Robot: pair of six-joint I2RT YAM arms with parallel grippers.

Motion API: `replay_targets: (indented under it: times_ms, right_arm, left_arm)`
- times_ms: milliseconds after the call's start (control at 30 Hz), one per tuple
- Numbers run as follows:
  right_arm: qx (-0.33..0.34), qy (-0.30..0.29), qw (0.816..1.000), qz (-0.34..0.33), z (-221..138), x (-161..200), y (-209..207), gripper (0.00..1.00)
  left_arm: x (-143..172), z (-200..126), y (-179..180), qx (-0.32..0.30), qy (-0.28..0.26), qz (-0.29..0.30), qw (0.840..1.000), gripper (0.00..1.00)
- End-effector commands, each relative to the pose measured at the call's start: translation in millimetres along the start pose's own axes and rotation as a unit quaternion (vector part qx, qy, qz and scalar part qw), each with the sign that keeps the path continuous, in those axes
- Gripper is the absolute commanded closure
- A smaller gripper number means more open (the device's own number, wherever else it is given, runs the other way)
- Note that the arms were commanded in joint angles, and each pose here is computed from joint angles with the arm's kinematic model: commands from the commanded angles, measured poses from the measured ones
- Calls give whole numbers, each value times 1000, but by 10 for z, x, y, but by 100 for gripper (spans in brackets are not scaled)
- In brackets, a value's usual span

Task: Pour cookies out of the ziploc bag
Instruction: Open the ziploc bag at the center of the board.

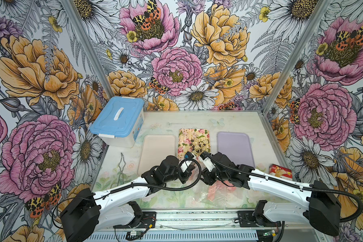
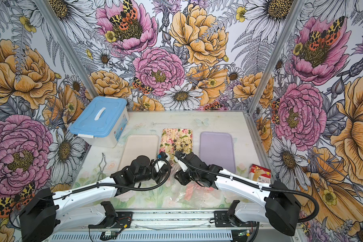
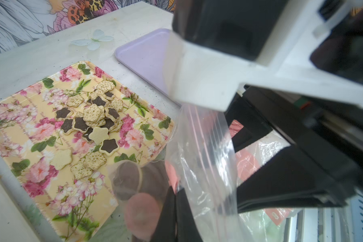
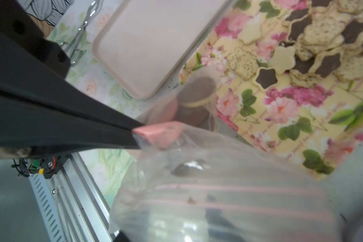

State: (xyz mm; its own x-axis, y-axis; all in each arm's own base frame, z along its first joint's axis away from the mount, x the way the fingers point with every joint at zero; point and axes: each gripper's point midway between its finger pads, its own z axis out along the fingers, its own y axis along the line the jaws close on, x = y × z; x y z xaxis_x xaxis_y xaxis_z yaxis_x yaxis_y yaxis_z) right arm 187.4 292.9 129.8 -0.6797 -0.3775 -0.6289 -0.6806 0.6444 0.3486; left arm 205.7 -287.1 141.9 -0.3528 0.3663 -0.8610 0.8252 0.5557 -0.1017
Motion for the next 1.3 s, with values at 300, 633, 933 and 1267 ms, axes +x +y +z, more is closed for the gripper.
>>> replay_targets:
  times_ms: [300,633,933,1267]
  right_arm:
    - [8,-37,998,-49,115,-475,84,51]
    - [22,-56,997,-57,27,-526,44,100]
    - [54,-93,993,-45,-239,-487,-135,100]
    - [52,-79,995,-3,-210,-334,-349,100]
  left_arm:
    - [-209,-163,-65,44,-56,-22,997,100]
    - [-221,-171,-24,39,-57,-27,997,100]
    - [-120,-159,190,-16,-31,-35,999,100]
    - [42,-100,254,-30,17,-32,999,100]
